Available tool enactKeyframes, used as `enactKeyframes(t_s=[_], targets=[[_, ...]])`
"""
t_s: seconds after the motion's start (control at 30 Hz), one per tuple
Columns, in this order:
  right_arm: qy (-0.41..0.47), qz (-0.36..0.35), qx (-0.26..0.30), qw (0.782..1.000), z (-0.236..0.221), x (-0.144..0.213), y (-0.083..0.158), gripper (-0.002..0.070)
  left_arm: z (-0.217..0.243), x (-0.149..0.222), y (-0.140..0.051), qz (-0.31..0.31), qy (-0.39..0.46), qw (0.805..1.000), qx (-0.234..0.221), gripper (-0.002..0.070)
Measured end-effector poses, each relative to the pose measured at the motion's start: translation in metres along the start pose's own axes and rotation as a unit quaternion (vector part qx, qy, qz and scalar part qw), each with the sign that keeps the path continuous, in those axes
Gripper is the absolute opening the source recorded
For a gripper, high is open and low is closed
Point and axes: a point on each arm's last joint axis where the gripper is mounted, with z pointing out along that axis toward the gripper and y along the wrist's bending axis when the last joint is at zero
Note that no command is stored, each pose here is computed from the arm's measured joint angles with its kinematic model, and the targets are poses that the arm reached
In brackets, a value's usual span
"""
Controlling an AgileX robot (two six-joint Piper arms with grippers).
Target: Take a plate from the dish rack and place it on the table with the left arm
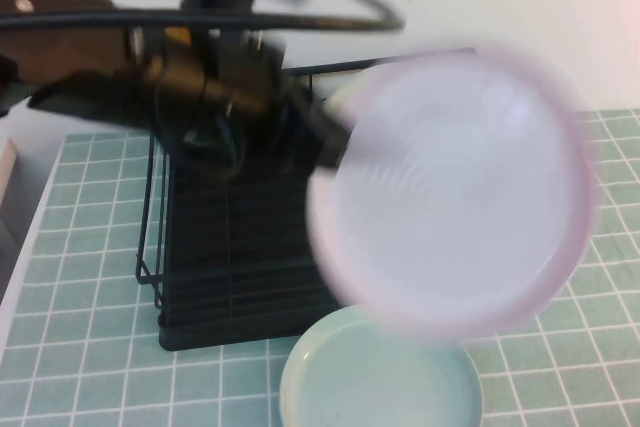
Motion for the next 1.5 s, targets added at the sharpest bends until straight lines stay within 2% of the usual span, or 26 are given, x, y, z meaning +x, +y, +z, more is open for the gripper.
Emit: enactKeyframes(t_s=[0.1,0.2,0.53,0.73,0.83,1.0,1.1,1.17,1.3,1.4,1.5], targets=[[0.0,0.0,0.0,1.0,0.0,0.0,0.0,-0.0003,0.001,0.022,0.005,-0.035,0.121,0.992,-0.019,0.0002],[0.0,0.0,0.0,1.0,0.0,0.0,0.0,-0.0003,0.006,0.039,0.011,-0.062,0.179,0.981,-0.043,0.0002],[0.0,0.0,0.0,1.0,0.0,0.0,0.0,-0.0003,0.047,0.114,0.027,-0.156,0.246,0.955,-0.06,0.0002],[0.0,0.0,0.0,1.0,0.0,0.0,0.0,-0.0003,0.066,0.127,0.03,-0.169,0.232,0.957,-0.038,0.0013],[0.0,0.0,0.0,1.0,0.0,0.0,0.0,-0.0003,0.069,0.123,0.03,-0.171,0.205,0.963,-0.031,0.0083],[0.0,0.0,0.0,1.0,0.0,0.0,0.0,-0.0003,0.07,0.121,0.031,-0.179,0.192,0.964,-0.03,0.0293],[0.0,0.0,0.0,1.0,0.0,0.0,0.0,-0.0003,0.07,0.119,0.03,-0.178,0.192,0.965,-0.028,0.0341],[0.0,0.0,0.0,1.0,0.0,0.0,0.0,-0.0003,0.067,0.114,0.028,-0.176,0.187,0.966,-0.025,0.0323],[0.0,0.0,0.0,1.0,0.0,0.0,0.0,-0.0003,0.05,0.097,0.02,-0.163,0.16,0.973,-0.018,0.0203],[0.0,0.0,0.0,1.0,0.0,0.0,0.0,-0.0003,0.018,0.078,0.006,-0.143,0.11,0.984,-0.014,0.0101],[0.0,0.0,0.0,1.0,0.0,0.0,0.0,-0.0003,-0.019,0.066,-0.011,-0.12,0.057,0.991,-0.013,0.0032]])
